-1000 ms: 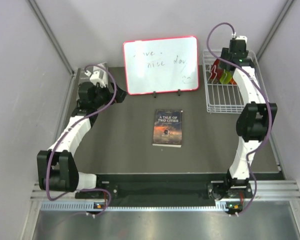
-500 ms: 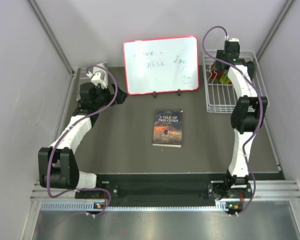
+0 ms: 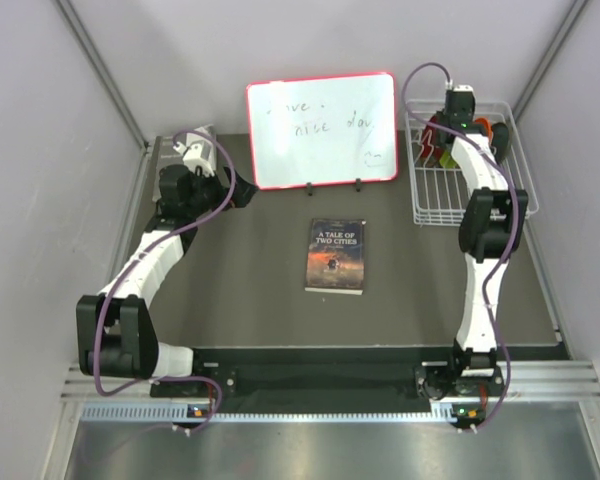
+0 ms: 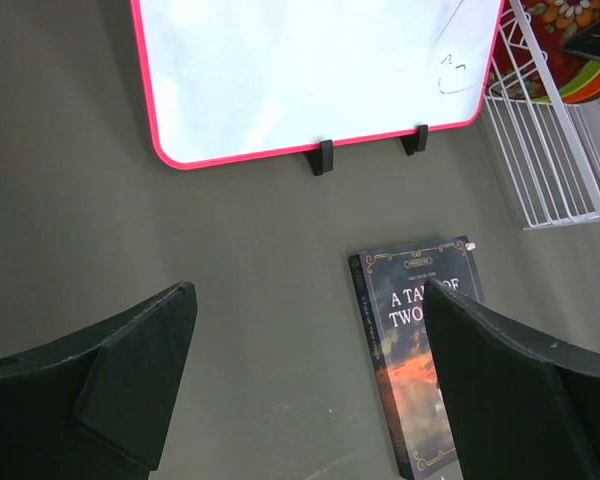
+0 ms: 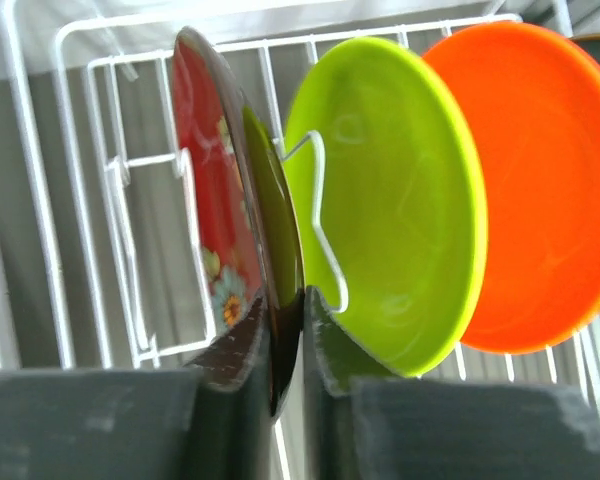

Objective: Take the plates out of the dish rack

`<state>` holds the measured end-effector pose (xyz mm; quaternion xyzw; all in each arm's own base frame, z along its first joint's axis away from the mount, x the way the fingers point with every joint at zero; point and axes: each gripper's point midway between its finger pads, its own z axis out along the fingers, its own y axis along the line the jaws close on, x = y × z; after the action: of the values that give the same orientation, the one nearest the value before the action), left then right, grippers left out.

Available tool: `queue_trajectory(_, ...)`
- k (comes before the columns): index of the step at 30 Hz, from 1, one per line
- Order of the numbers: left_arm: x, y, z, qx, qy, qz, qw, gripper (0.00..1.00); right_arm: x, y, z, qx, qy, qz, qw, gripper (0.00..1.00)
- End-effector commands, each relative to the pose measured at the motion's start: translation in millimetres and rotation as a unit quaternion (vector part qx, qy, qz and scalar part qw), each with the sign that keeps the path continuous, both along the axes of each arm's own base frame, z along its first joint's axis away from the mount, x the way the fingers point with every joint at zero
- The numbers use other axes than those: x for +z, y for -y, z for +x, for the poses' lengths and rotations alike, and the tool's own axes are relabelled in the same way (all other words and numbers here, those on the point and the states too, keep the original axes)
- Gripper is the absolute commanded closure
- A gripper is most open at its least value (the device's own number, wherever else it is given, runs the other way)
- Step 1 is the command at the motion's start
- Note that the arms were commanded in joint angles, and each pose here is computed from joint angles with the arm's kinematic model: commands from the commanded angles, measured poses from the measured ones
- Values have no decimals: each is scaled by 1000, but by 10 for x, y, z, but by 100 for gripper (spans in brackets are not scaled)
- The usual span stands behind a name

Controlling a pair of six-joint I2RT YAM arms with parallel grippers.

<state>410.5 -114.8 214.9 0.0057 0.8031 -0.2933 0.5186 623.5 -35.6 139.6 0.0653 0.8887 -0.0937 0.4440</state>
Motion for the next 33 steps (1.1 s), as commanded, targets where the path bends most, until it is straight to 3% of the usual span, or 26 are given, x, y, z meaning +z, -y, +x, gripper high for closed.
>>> queue_trajectory(1,119,34,36,-10,29,-3,1000,1,316,8,205,4,59,-16,998,100)
queue_trajectory(6,94,18,62,-4,26,-2,1000,1,614,7,84,-39,88,-87,992,100)
queue_trajectory(13,6,-89,89,29,7,12,999,1,1225,-145,-180,-123,150,-188,963,100)
queue_trajectory(33,91,-15,82,15,16,-10,1000,1,2089,-185,-884,-158,210,-188,946,100)
